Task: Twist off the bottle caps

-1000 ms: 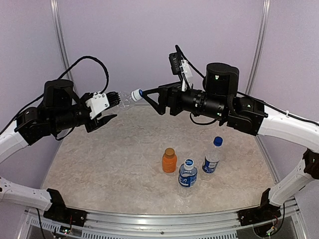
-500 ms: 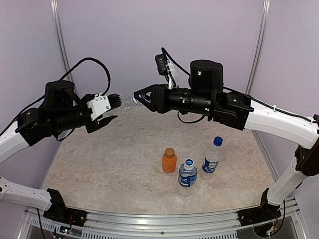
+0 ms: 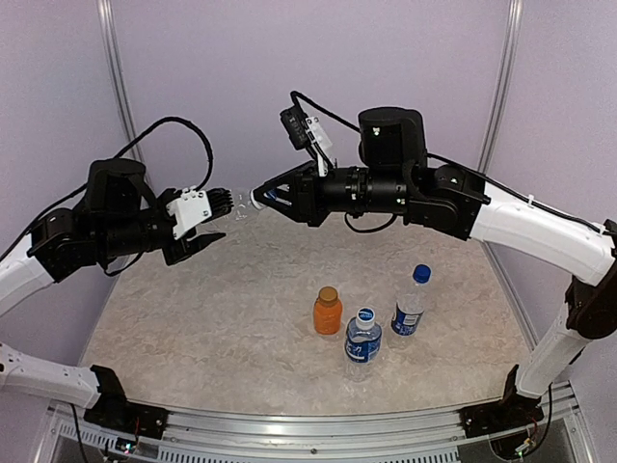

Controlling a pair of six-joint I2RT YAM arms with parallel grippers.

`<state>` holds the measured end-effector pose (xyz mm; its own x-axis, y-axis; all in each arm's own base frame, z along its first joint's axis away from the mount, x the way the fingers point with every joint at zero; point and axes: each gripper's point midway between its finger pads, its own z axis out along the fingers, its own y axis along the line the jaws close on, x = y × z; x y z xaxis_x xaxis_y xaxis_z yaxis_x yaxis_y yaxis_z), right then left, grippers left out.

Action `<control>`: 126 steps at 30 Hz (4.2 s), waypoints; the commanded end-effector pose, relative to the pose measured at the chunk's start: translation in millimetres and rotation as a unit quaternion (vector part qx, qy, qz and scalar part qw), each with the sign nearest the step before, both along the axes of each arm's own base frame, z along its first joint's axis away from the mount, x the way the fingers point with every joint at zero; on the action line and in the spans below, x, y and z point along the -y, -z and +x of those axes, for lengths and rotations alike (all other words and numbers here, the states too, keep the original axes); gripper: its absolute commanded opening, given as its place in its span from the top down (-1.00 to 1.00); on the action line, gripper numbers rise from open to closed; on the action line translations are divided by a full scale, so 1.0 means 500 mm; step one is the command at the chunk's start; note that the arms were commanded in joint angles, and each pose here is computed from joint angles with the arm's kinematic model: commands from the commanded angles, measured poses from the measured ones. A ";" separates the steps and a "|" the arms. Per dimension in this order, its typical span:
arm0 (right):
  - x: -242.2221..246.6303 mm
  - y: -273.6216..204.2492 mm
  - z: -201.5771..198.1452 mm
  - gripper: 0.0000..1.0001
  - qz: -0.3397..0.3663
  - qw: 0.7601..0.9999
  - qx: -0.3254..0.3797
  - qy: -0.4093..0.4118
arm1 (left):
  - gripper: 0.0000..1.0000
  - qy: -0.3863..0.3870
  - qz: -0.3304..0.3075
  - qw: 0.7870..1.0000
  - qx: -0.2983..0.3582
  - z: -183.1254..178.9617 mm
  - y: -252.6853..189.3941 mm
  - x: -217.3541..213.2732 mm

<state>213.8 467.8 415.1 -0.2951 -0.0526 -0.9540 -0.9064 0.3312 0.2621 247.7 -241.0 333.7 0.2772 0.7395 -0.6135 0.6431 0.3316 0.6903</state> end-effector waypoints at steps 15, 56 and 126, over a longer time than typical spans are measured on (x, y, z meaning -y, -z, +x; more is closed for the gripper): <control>0.011 0.139 -0.167 1.00 -0.343 0.698 0.618 -0.113 | 0.08 0.178 0.064 0.955 -0.228 -0.213 0.110 -0.004; 0.065 -0.098 -0.046 -0.86 0.071 0.987 0.082 0.119 | 0.02 -0.002 -0.024 0.999 0.026 -0.014 -0.004 0.006; 0.025 0.147 -0.195 1.00 -0.355 0.659 0.650 -0.127 | 0.13 0.204 0.101 0.929 -0.292 -0.278 0.178 -0.029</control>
<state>89.4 477.9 334.0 0.8053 -0.4304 -0.4077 -0.5256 -0.2003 -0.8268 123.9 -234.1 253.5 0.2346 0.7442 -0.6254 0.9601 -0.0765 0.2692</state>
